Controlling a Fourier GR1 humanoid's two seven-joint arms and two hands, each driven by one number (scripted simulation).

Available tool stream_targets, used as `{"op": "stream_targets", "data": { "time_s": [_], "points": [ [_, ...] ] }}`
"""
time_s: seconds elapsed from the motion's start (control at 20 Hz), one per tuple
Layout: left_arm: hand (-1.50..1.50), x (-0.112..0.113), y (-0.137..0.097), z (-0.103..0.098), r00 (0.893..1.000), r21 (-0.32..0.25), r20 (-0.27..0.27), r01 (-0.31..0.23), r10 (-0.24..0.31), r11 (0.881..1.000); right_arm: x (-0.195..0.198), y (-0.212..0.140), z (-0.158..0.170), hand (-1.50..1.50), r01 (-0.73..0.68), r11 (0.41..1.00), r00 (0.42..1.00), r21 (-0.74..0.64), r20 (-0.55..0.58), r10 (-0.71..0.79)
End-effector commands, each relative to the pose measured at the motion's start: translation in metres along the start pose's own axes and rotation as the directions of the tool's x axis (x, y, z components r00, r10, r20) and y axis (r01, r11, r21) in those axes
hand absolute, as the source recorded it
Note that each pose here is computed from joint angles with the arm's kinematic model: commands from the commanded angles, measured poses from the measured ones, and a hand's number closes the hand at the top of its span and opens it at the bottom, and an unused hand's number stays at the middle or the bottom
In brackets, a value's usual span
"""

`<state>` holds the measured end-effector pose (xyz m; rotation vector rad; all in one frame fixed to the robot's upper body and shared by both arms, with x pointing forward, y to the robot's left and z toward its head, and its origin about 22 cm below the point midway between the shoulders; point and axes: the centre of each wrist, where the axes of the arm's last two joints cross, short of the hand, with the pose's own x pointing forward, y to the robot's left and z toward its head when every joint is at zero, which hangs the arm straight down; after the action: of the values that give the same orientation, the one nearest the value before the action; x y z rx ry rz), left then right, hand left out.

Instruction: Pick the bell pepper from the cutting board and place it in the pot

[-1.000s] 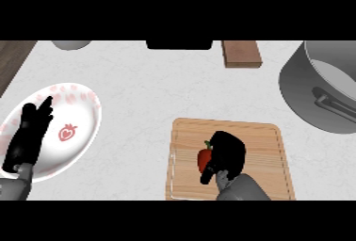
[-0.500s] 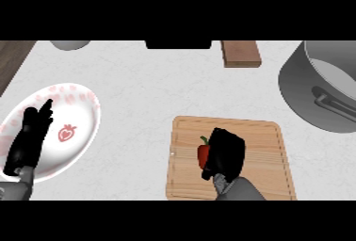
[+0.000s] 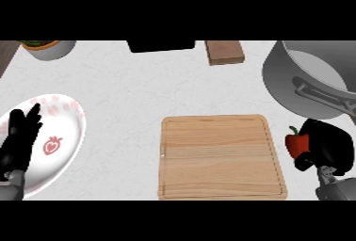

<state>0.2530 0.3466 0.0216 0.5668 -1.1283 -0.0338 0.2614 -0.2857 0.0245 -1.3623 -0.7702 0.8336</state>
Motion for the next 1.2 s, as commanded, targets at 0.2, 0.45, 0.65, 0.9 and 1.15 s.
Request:
{"op": "stream_targets", "data": {
  "time_s": [0.2,0.45,0.65,0.9,1.15],
  "points": [
    [0.0,-0.014,0.012,0.006,0.999,0.034,-0.036,-0.007,0.009,0.999,-0.122,-0.114,-0.058,1.5,0.176,0.934,0.982,-0.312,0.119,-0.145],
    [0.0,-0.008,0.006,0.004,1.0,0.016,-0.021,-0.004,0.004,1.0,-0.156,-0.174,-0.067,1.5,0.443,0.789,0.887,-0.427,0.339,-0.314],
    [0.0,-0.002,-0.003,0.007,1.0,0.011,0.001,0.004,-0.004,1.0,-0.214,-0.217,-0.064,1.5,0.515,0.735,0.836,-0.442,0.449,-0.316],
    [0.0,0.002,-0.01,0.01,0.999,-0.056,0.035,0.035,-0.033,0.998,-0.275,-0.243,-0.062,1.5,0.542,0.749,0.807,-0.381,0.485,-0.338],
    [0.0,0.03,-0.019,-0.006,0.996,-0.078,0.086,0.042,-0.035,0.996,-0.252,-0.286,-0.087,1.5,0.535,0.788,0.815,-0.304,0.434,-0.385]
  ]
}}
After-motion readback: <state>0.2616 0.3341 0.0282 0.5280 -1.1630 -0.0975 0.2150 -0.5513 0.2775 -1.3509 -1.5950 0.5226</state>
